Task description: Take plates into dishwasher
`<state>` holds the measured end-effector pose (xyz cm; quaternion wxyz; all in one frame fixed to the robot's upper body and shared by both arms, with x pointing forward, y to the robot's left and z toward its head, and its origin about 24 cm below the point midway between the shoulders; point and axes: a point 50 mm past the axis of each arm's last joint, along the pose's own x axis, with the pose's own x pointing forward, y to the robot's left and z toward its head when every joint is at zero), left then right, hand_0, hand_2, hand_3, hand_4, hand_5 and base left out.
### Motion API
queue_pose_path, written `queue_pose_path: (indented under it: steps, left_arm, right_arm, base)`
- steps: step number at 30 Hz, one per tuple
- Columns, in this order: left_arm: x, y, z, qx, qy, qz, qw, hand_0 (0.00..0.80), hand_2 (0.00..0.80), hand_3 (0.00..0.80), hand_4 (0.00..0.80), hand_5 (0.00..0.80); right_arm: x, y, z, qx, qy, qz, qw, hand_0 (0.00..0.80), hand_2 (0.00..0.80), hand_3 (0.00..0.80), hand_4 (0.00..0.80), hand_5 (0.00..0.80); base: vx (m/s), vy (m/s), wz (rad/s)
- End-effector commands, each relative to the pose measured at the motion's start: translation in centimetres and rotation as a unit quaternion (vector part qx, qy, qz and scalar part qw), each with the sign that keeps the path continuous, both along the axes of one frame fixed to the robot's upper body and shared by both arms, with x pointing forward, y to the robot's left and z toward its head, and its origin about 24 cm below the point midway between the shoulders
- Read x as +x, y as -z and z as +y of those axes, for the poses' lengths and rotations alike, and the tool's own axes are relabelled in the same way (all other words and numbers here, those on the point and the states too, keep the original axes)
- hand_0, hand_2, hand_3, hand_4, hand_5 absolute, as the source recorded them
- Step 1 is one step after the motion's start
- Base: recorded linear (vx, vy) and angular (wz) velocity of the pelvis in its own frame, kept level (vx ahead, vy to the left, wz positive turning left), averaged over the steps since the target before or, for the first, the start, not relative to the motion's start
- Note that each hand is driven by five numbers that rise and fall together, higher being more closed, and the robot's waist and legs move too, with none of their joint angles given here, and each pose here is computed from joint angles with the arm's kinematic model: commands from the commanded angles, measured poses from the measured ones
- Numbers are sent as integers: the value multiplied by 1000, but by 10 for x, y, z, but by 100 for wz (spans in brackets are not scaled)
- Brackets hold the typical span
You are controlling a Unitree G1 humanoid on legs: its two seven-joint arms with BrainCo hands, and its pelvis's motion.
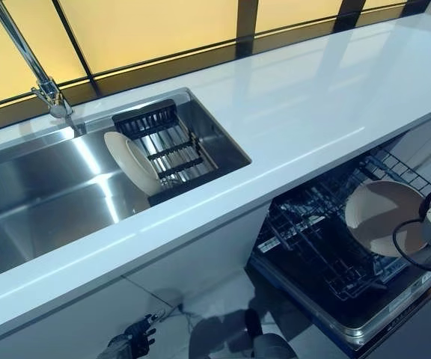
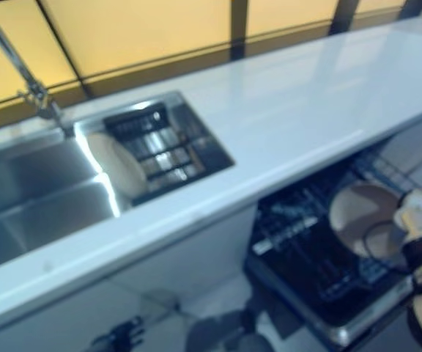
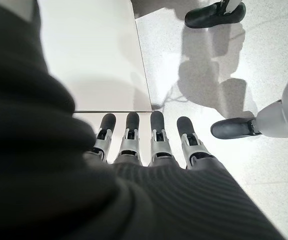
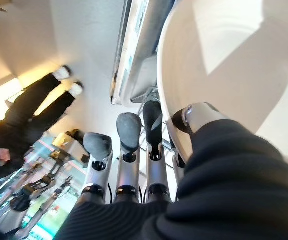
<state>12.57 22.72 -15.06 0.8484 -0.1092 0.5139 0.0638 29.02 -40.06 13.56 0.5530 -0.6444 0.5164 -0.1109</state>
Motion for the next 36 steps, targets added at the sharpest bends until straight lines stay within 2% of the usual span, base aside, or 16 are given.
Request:
queue_pose_path:
  steps: [1,6,15,24,36]
  left_arm:
    - [17,-9,16,28,32,-19,999,0,0,0,0,0]
    - [20,-11,16,26,36,-23,999,0,0,0,0,0]
    - [26,-11,9,16,35,-32,999,0,0,0,0,0]
    - [28,-10,3,14,51,-30,998,0,0,0,0,0]
    - [27,-10,5,17,60,-28,998,0,0,0,0,0]
  right_arm:
    - [-3,-9,-9,-99,34,-16,994,800,800,800,800,800]
    - [-2,-11,-7,-147,30,-25,988,800,800,800,800,800]
    - [5,6,11,-159,-1,-25,987,800,800,800,800,800]
    - [-1,59,19,-103,-15,8,995,800,800,800,800,800]
    - [-5,92,38,-67,-36,50,996,800,800,800,800,800]
  base:
    - [-18,-7,13]
    - [-19,-5,6]
    - [-9,5,3]
    - [0,-1,0]
    - [3,-7,4]
